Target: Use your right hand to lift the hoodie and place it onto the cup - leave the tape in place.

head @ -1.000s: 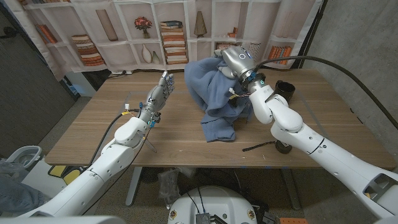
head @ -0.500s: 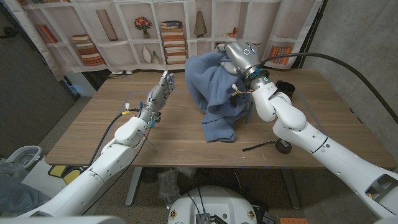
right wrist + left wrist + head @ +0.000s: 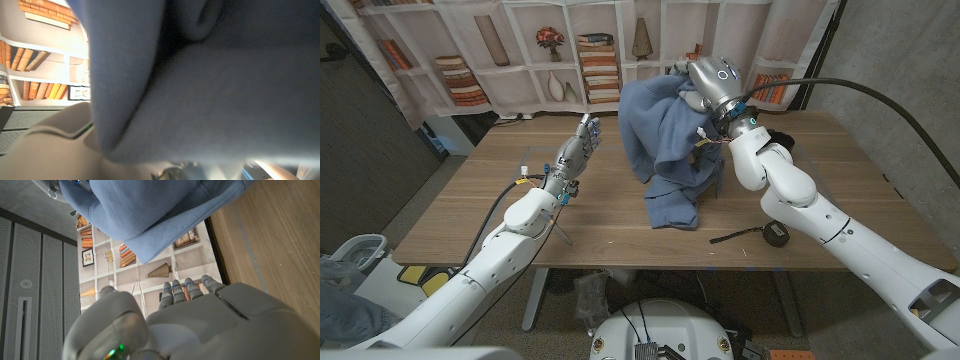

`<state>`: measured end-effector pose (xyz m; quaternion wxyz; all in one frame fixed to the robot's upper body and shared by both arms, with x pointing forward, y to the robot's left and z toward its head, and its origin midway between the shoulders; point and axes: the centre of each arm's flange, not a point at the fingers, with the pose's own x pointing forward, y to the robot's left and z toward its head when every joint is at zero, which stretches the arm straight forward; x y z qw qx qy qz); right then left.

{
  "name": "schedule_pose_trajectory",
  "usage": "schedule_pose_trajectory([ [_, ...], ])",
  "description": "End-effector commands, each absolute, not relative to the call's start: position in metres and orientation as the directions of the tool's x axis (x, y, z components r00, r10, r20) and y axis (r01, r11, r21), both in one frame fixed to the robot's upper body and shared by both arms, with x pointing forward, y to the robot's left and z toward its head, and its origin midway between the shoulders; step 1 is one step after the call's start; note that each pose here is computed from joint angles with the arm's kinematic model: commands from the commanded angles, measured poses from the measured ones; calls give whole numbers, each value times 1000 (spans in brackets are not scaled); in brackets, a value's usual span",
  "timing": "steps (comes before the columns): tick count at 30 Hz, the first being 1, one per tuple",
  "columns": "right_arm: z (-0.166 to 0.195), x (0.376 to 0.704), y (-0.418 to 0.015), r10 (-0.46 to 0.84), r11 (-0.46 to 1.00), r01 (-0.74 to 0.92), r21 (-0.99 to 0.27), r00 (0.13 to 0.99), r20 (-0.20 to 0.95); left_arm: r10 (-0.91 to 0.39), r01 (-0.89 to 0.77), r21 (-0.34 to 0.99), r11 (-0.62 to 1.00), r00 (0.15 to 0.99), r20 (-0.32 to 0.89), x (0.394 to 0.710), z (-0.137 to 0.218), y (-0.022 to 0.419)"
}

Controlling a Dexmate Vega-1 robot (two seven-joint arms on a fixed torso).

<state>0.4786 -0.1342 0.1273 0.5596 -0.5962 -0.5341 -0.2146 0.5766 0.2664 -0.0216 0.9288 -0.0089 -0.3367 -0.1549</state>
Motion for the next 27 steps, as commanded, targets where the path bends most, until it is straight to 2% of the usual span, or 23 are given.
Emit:
schedule_pose_trajectory([
  [1, 136, 470, -144, 369, 194, 889, -414, 324, 871, -278, 289, 88, 953, 725, 630, 575, -20, 268],
  [27, 139, 465, -178, 289, 168, 905, -390, 333, 898, -279, 288, 89, 953, 731, 622, 579, -20, 268],
])
